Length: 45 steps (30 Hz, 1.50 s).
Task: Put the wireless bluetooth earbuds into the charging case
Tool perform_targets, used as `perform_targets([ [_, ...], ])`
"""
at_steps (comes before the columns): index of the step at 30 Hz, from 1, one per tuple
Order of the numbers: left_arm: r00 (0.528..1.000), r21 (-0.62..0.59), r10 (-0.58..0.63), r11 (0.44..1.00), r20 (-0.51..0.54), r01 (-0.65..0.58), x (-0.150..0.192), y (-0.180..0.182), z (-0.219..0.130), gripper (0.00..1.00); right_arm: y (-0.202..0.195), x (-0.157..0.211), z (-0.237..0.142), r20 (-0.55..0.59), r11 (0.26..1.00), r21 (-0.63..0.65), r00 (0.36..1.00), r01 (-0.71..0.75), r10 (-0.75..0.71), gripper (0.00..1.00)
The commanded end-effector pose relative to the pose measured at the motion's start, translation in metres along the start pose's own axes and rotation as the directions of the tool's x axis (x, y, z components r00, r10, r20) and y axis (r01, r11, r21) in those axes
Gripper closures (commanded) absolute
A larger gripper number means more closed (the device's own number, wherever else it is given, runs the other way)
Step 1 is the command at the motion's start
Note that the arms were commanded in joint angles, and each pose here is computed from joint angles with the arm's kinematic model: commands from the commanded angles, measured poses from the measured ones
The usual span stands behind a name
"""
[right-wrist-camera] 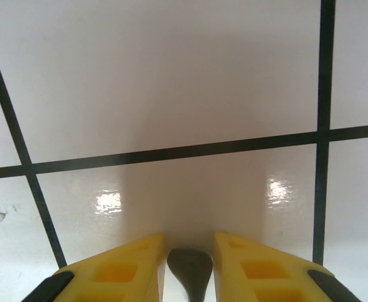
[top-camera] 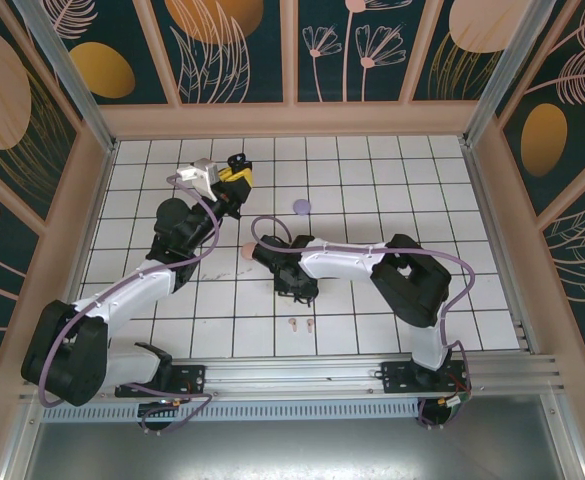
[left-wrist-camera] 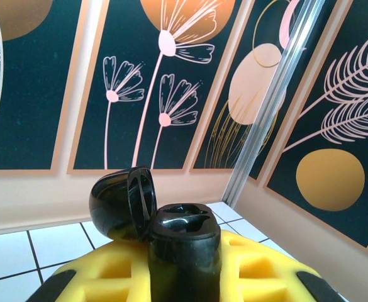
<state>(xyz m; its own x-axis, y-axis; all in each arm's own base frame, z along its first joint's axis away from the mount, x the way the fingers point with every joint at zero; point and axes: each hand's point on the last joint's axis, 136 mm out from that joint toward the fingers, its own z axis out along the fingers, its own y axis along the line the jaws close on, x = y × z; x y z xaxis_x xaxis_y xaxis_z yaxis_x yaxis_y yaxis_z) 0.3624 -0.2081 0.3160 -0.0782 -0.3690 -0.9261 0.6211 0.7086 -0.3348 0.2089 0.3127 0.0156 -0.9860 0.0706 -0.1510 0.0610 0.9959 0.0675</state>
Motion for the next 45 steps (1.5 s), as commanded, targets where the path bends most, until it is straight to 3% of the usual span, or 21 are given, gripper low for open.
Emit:
perform_targets([
  [1,0.998,0.011,0.024,1.0,0.056,-0.025,-0.017,-0.004,-0.004,1.0,0.004,0.0,0.006,-0.012,1.0,-0.01,1.0,0.008,-0.008,0.76],
  [11,0.998,0.017,0.015,1.0,0.063,-0.016,-0.021,-0.006,-0.004,1.0,0.009,-0.006,-0.002,0.02,0.999,-0.048,1.0,0.018,-0.017,0.81],
  [17,0.998,0.006,0.014,1.0,0.055,-0.015,-0.019,-0.005,-0.005,1.0,0.019,-0.027,-0.032,0.11,0.995,-0.101,0.994,0.027,-0.016,0.82],
  [25,0.998,0.006,0.024,1.0,0.049,-0.025,-0.021,-0.007,-0.009,1.0,0.02,-0.082,-0.084,0.242,0.979,-0.204,0.97,0.026,0.025,0.82],
  [32,0.997,0.016,0.042,0.999,0.071,-0.044,-0.022,-0.009,-0.015,1.0,-0.01,-0.138,-0.111,0.331,0.971,-0.237,0.941,0.009,0.072,0.83],
  [45,0.969,0.158,0.216,0.959,0.123,-0.234,-0.01,-0.034,-0.025,1.0,-0.061,-0.216,-0.18,0.49,0.947,-0.318,0.862,0.035,0.132,0.83],
])
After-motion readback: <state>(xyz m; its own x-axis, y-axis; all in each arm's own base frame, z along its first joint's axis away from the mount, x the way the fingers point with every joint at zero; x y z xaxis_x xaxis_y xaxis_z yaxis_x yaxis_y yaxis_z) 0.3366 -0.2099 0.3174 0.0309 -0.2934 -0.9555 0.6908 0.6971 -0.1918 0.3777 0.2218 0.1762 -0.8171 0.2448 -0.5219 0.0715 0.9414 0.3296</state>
